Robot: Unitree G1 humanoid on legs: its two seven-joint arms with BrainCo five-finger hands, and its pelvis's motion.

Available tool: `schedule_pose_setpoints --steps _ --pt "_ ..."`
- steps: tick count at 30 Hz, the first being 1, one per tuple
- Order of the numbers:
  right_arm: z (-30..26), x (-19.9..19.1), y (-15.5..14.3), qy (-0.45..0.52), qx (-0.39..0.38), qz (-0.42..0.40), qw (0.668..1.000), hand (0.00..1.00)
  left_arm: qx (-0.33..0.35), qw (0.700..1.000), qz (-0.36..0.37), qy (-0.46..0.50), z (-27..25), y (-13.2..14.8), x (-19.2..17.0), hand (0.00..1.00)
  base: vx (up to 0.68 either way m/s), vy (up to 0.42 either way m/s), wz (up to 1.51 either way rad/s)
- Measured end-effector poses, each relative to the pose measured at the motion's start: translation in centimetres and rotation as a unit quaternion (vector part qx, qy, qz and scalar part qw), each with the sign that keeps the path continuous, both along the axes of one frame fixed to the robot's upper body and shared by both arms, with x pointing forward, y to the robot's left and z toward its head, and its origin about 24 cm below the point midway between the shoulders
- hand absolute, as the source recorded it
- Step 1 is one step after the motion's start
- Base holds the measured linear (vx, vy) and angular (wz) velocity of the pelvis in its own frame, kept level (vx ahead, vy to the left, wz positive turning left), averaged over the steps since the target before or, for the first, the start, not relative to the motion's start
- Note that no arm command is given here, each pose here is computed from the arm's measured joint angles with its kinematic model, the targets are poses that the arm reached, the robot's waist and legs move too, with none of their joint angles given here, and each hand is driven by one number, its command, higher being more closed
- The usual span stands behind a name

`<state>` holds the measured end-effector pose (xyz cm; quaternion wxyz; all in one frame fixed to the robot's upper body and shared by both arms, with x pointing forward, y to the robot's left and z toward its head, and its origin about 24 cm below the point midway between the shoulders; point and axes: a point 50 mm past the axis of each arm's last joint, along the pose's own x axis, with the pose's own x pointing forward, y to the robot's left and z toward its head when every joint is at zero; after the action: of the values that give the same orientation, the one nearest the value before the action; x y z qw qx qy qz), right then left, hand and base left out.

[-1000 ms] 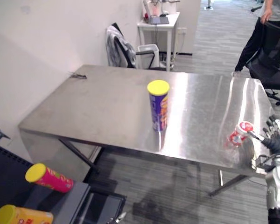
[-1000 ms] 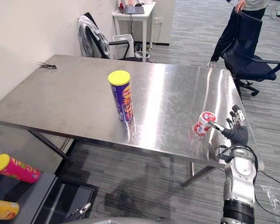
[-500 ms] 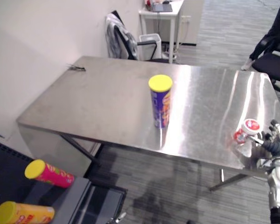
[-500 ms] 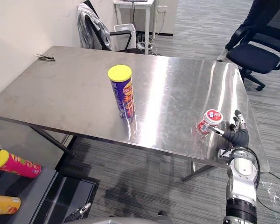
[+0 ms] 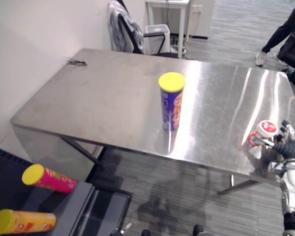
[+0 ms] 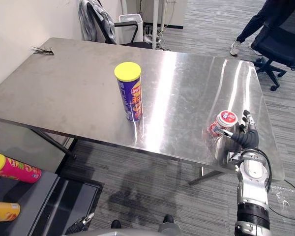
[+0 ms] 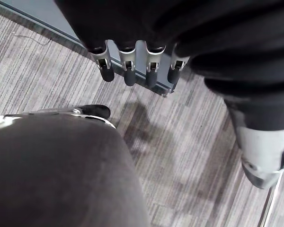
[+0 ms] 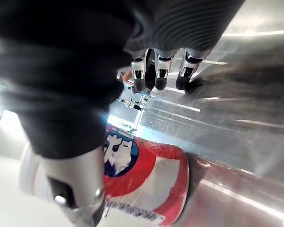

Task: Put the gum and the chips on the shelf.

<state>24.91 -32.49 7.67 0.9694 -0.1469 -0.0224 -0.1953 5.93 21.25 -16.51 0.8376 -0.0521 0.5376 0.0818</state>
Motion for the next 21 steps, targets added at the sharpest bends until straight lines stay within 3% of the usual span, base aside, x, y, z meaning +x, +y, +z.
schedule_pose_setpoints --steps 8,9,21 --pt "0.2 0.5 0.5 -0.005 -0.001 0.011 1.000 0.00 0.001 1.000 0.000 -0.002 0.0 0.1 0.1 0.00 -0.01 -0.007 0.06" --pt "0.3 0.6 0.6 -0.006 -0.002 0.013 1.000 1.00 0.001 1.000 0.000 -0.002 0.0 0.1 0.1 0.00 -0.01 -0.009 0.06" --pt "0.6 1.1 1.1 -0.008 -0.001 0.033 0.999 1.00 0.001 1.000 0.001 -0.003 0.1 0.1 0.1 0.00 0.00 -0.001 0.00"
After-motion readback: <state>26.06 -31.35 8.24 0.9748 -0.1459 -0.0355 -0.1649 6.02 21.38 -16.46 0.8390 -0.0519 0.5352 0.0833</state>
